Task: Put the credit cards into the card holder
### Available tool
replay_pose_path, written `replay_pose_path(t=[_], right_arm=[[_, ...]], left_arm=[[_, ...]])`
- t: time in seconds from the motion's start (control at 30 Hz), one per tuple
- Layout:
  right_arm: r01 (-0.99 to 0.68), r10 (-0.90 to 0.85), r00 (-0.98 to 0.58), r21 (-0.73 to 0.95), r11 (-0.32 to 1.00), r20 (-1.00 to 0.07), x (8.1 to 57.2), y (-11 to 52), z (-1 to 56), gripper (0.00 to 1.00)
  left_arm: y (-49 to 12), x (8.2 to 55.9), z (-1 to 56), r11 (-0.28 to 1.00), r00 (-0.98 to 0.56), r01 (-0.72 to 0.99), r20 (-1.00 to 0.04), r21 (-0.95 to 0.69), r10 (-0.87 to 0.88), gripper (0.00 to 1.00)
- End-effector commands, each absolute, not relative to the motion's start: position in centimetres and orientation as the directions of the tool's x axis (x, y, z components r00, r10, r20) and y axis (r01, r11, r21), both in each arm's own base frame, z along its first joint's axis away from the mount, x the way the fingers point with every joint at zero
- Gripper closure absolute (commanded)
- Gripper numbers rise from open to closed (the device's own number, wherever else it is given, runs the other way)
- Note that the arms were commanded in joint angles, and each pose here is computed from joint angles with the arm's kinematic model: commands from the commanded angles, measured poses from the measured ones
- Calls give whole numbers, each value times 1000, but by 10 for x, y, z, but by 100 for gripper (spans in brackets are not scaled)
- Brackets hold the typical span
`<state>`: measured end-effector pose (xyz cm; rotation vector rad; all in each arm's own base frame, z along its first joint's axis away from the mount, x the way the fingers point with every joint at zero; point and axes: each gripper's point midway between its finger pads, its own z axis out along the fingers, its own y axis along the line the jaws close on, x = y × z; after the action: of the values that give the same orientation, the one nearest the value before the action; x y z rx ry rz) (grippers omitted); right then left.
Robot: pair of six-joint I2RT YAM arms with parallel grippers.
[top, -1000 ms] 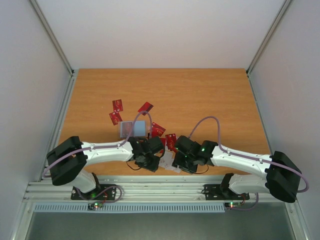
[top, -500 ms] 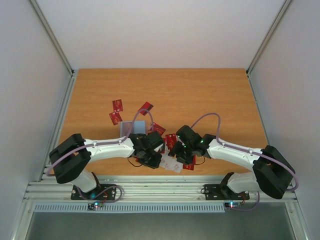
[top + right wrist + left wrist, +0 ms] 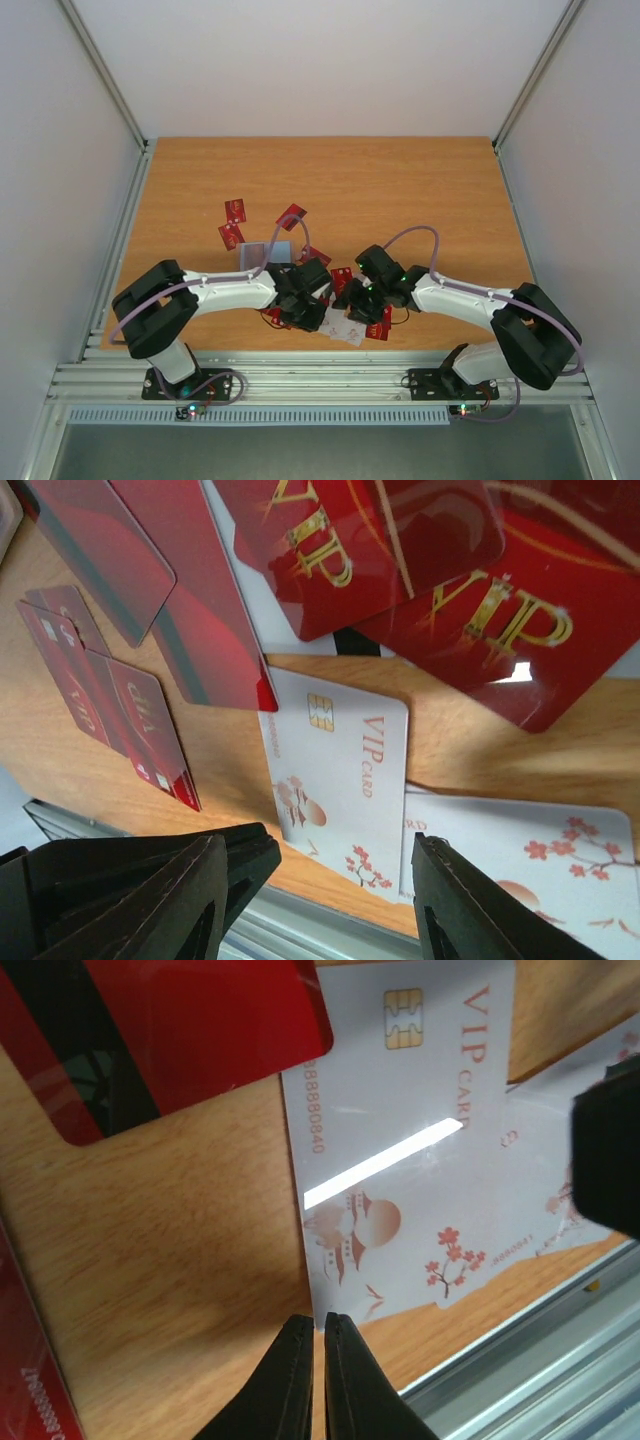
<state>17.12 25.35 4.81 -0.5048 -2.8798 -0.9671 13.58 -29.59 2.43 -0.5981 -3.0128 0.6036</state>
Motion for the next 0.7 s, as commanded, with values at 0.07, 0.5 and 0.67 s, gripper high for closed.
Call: replay_pose_path(t=[0.07,0.5,0.67], right_arm=[[297,250,-954,609,735,164,179,254,46,49],[236,181,-972,598,766,152,192,255,41,49],[208,156,-978,593,778,140,197,253,36,50]], left_arm=[[-306,138,10,827,-912,398,-72,-397,405,92],[-297,136,-4,838,-903,415,-47,-354,427,96],[-291,131,-13,840,-900,416,-25,-347,435,97]])
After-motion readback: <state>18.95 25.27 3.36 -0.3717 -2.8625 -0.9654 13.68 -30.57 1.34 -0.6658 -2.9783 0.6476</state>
